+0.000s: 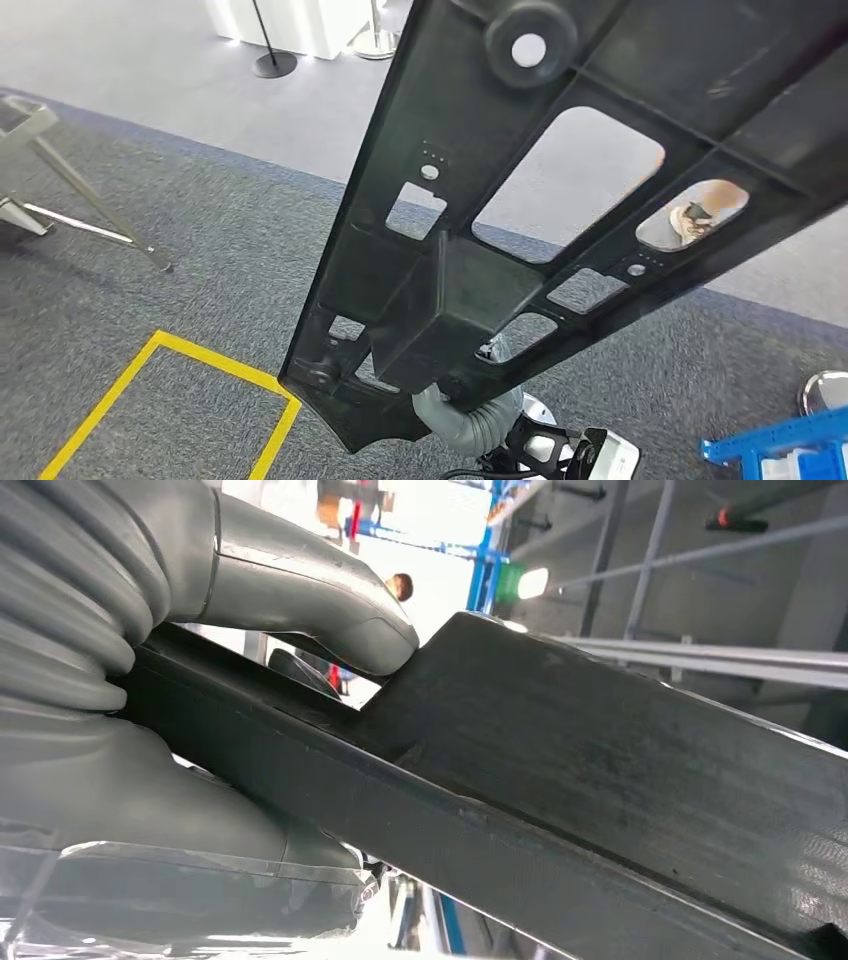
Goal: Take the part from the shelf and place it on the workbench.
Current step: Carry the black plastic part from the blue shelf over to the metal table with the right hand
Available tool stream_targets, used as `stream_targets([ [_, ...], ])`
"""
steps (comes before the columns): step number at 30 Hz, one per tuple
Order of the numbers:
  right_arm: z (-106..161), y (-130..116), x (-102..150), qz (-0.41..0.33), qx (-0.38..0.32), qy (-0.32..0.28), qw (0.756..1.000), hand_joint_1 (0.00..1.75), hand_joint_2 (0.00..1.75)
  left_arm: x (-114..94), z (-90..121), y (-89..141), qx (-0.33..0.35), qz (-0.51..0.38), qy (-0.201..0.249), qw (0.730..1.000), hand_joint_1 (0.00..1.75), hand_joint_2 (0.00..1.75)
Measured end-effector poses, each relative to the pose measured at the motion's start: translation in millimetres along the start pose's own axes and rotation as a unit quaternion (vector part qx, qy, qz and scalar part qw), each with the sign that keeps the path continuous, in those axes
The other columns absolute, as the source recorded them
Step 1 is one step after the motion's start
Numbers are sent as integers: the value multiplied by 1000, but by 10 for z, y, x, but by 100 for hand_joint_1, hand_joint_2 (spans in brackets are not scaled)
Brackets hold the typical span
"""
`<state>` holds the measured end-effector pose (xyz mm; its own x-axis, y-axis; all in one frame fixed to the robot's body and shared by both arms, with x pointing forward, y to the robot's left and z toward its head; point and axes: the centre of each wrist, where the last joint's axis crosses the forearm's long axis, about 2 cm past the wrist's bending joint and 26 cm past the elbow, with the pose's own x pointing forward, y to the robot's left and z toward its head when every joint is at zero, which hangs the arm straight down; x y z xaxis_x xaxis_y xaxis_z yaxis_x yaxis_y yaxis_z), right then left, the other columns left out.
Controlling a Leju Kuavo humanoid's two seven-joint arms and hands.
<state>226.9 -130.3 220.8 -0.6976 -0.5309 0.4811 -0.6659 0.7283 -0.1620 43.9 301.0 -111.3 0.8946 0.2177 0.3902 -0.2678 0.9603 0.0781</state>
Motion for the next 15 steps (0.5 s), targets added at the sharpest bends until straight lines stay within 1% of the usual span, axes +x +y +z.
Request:
stream_targets([
  [8,-12,-17,-36,-3,4,2,1000,175,175,-15,5,5,12,0,9,1000,0,175],
  [11,6,-38,-57,-1,3,7,1000,175,175,8,-5,49,43,3,9,999,0,175],
  [15,28,-44,-73,-6,1,12,1000,175,175,20,-17,209,97,22,8,995,0,175],
])
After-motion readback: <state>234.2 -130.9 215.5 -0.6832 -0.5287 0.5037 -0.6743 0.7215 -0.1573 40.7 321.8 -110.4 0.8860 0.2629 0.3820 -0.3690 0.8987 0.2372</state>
